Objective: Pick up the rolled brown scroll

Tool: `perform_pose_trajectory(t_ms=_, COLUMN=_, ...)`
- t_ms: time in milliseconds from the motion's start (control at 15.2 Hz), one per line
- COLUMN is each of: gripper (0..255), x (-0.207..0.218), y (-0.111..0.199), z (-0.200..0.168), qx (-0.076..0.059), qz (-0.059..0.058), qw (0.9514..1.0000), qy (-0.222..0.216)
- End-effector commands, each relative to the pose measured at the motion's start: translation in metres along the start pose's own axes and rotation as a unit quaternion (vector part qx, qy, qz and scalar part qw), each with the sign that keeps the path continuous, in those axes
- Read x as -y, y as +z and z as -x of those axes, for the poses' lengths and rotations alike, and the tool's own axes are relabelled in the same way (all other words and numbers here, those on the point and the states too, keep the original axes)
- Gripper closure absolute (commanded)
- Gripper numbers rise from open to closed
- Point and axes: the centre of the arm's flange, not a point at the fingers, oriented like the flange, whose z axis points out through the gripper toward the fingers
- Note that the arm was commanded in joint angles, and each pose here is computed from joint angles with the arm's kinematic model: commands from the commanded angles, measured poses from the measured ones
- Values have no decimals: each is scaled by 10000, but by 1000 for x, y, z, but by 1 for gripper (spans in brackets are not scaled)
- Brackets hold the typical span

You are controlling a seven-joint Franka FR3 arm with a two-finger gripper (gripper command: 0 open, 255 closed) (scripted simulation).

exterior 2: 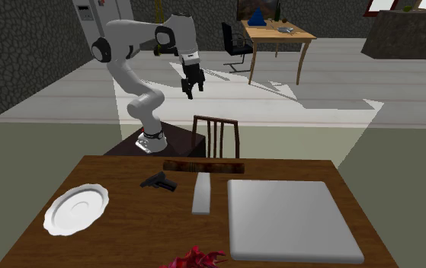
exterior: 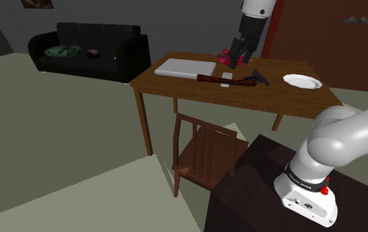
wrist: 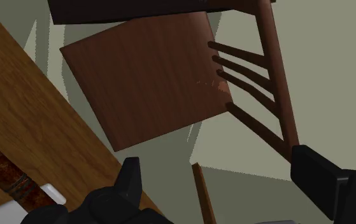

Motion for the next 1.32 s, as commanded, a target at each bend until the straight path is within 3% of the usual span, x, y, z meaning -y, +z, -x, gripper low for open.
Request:
perform_pose_trajectory(t_ms=0, gripper=0, x=0, y=0, z=0, qx=0, qz=0, qw=10000, qy=0)
perform_pose_trajectory(t_ms=594, gripper=0, x=-99, y=57, z=-49, qx=139, qz=-173, qw=9953, qy=-947)
perform_pose_trajectory(t_ms=1254, gripper=0, x=-194, y=126, z=-123, qx=291, qz=-364, qw=9789, qy=-1989)
